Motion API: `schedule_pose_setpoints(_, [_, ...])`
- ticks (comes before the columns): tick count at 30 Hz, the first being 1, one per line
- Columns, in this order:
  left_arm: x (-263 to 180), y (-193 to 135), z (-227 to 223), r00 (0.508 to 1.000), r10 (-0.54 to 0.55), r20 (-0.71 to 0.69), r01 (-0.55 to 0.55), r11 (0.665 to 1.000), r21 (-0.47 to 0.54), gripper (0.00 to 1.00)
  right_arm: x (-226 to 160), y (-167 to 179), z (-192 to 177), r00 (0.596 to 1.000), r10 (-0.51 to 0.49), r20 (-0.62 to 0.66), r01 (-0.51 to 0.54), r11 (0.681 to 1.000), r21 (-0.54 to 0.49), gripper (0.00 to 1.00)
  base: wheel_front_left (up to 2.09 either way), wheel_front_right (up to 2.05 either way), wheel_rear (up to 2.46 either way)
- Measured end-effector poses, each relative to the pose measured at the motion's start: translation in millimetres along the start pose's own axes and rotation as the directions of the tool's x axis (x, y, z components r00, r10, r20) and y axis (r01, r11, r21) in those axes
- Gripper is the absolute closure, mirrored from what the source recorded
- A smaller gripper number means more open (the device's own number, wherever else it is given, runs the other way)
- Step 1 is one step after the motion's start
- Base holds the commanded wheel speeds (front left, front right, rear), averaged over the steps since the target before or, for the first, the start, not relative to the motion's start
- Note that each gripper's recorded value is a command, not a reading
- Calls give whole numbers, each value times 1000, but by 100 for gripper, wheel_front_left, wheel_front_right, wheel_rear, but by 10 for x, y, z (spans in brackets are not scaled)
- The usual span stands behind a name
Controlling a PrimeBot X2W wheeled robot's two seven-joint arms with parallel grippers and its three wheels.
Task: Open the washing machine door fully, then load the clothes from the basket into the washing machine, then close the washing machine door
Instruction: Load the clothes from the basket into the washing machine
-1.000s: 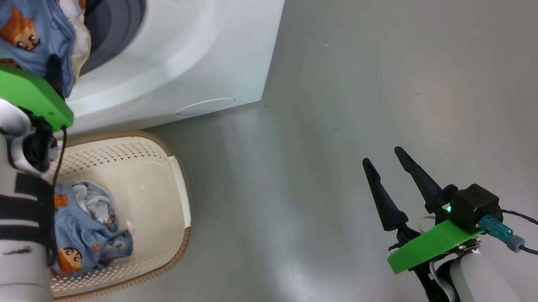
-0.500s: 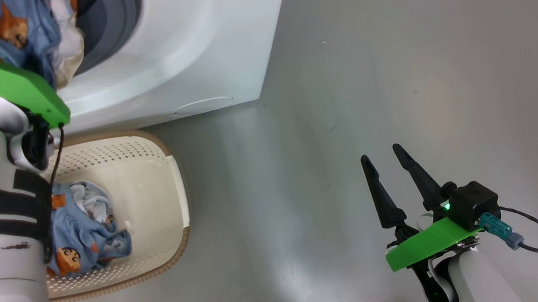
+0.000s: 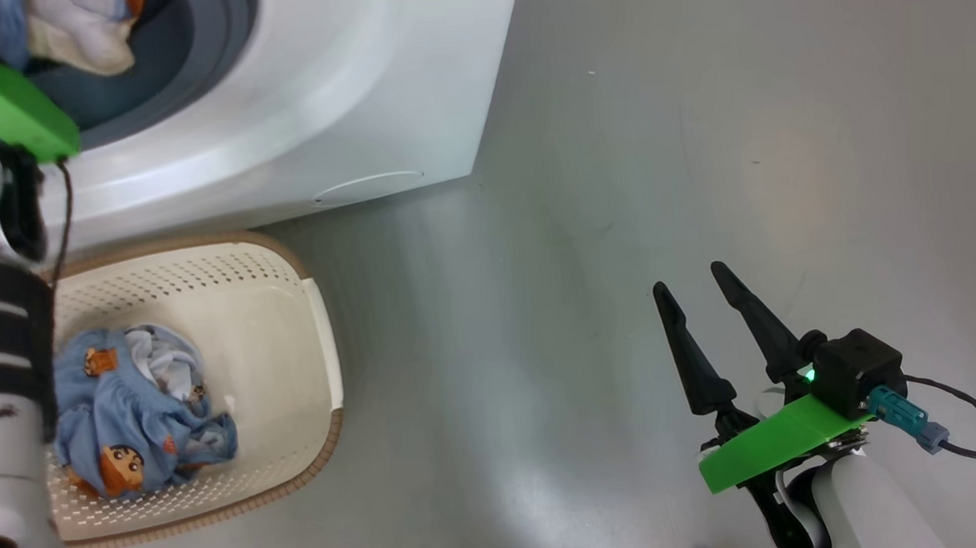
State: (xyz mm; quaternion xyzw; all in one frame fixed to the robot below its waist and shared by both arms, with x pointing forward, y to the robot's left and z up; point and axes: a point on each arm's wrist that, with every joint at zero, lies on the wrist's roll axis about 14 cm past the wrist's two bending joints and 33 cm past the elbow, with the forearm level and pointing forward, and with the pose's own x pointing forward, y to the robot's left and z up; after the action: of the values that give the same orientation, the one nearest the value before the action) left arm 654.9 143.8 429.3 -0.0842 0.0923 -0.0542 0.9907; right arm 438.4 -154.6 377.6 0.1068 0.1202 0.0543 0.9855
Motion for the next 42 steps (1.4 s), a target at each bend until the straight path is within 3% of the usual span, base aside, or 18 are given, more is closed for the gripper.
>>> schedule_pose_setpoints(7, [203,-81,240,996,-41,85,39,999,24,100,-6,-68,-96,999,-19,-26,19,1000,0,0,0,0,0])
schedule_pose_setpoints(25, [618,-7,108,991,-62,122,57,998,40,100,55,-207,-500,991,-52,-121,54,999,9,0,0,0,0])
schedule_pose_setpoints(33, [771,11,321,970,-88,224,73,994,76,100,135,-217,-661,987,-47,-152,50,999,13,0,0,0,0])
schedule_pose_setpoints(42, [834,54,4,989,-72,132,68,997,35,100,147,-217,-688,986,-44,-159,47,999,11,0,0,0,0])
